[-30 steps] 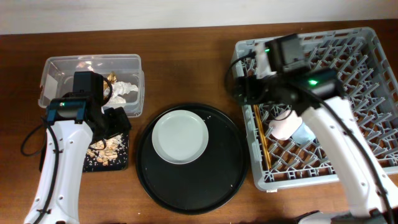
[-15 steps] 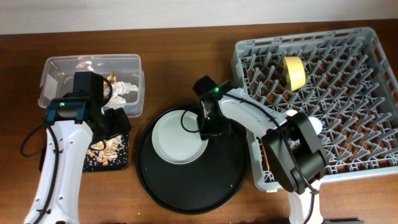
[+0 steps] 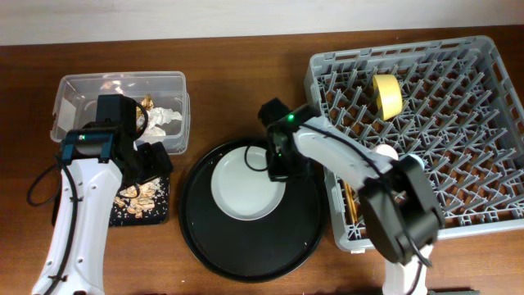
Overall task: Sort waste into correct bins and load items into the dishwasher rack
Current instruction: 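Grasp the white plate with right gripper and stand it in rack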
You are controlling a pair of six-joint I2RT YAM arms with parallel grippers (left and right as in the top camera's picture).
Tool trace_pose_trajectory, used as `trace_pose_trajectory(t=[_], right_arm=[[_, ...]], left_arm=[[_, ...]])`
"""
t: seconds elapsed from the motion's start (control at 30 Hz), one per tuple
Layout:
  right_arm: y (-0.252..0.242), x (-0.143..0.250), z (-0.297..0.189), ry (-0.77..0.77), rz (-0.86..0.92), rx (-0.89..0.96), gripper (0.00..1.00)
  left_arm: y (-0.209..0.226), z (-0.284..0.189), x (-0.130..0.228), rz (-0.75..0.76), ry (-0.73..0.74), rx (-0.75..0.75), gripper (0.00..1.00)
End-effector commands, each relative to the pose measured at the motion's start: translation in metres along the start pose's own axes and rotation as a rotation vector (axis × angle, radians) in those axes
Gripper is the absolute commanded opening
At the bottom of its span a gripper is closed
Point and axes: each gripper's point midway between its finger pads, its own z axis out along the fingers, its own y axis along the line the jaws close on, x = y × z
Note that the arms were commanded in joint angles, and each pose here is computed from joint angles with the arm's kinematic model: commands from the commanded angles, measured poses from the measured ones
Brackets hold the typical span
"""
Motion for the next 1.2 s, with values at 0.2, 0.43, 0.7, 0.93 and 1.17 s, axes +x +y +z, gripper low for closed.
trace_pose_trajectory(t=[0.2,0.43,0.7,0.93,1.17], right_arm=[[-0.16,-0.035,-0.245,-0.806,0.255,0.517,0.04],[-0.196,-0.048,-0.242,-0.798,0.304,0.831,0.04],[-0.137,-0.059,-0.174,-0.617,0.193,0.406,0.2],[-0.143,0.02,-0.211,-0.531,0.192,0.303,0.22],[-0.131,0.08,-0.108,-0.148,0.125,0.163,0.04]], left_arm=[[0.001,-0.003,0.0,-0.011,-0.008,0.006,0.99],[0.001,-0.003,0.0,-0.011,-0.008,0.006,0.99],[0.001,-0.003,0.0,-0.011,-0.009,0.007,0.99],[0.001,-0.003,0.0,-0.011,-0.008,0.006,0.99],[0.002,-0.003,0.001,-0.011,-0.004,0.005,0.99]])
